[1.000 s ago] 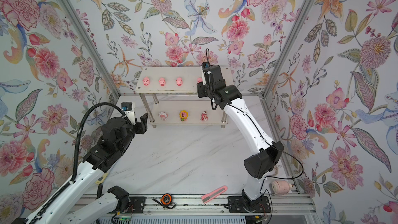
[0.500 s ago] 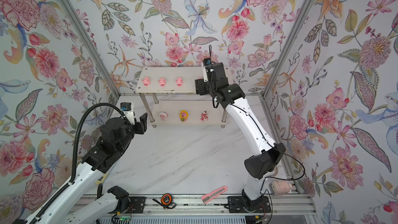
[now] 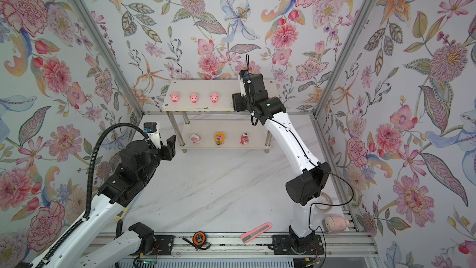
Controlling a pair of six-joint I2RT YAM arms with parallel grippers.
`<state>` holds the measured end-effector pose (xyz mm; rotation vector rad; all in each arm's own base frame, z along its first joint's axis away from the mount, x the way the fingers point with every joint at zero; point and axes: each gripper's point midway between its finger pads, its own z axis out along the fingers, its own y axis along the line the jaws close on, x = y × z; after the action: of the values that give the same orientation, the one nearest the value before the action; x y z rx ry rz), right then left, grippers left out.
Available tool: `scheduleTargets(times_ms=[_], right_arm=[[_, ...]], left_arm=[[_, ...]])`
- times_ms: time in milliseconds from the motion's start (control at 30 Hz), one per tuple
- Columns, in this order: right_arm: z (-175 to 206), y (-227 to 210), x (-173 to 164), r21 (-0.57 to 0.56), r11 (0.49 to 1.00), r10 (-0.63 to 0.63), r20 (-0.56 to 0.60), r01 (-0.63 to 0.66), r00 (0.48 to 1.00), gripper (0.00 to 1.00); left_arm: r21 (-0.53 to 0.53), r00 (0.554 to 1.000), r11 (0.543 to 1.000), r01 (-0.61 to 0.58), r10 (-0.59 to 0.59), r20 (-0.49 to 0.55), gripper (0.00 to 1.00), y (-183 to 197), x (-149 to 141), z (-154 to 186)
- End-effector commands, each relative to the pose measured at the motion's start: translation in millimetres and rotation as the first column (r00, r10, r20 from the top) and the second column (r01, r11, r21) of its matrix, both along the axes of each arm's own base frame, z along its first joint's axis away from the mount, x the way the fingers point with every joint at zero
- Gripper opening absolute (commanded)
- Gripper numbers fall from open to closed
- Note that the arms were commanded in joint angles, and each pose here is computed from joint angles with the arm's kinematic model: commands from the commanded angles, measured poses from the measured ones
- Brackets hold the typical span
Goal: Organize plastic toys on shelves
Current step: Rotate the plastic toy at the shelf.
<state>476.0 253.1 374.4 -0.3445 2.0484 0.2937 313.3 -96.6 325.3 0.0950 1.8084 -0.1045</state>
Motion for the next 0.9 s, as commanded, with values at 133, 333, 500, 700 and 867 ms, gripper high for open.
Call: scheduleTargets(times_ms=[133, 333, 500, 700, 867], right_arm=[[-16.0, -7.5, 10.2, -0.014, 0.995, -0.096, -0.034, 0.095, 0.995, 0.50], [-15.4, -8.7, 8.9, -0.017, 0.990, -0.138, -0.027, 0.137, 0.990, 0.43], [-16.3, -5.8, 4.6, -0.042, 0.987, -0.158, -0.013, 0.158, 0.987, 0.40], [-17.4, -6.3, -1.6, -0.055, 0.982, -0.181, -0.009, 0.180, 0.984, 0.34], [-14.8, -8.3, -6.9, -0.060, 0.978, -0.201, 0.001, 0.200, 0.980, 0.31]], left_arm=[[-0.006, 1.000, 1.000, 0.005, -0.005, 0.008, 0.64, 2.6, -0.7, 6.2], [-0.010, 1.000, 1.000, 0.006, -0.006, 0.011, 0.64, 2.7, -1.4, 6.6], [-0.014, 1.000, 1.000, 0.019, -0.019, 0.014, 0.64, 0.4, -2.2, 6.3], [-0.022, 0.999, 1.000, 0.022, -0.021, 0.028, 0.64, 1.9, -4.9, 9.7], [-0.029, 0.999, 0.999, 0.032, -0.031, 0.033, 0.64, 0.7, -6.7, 11.4]])
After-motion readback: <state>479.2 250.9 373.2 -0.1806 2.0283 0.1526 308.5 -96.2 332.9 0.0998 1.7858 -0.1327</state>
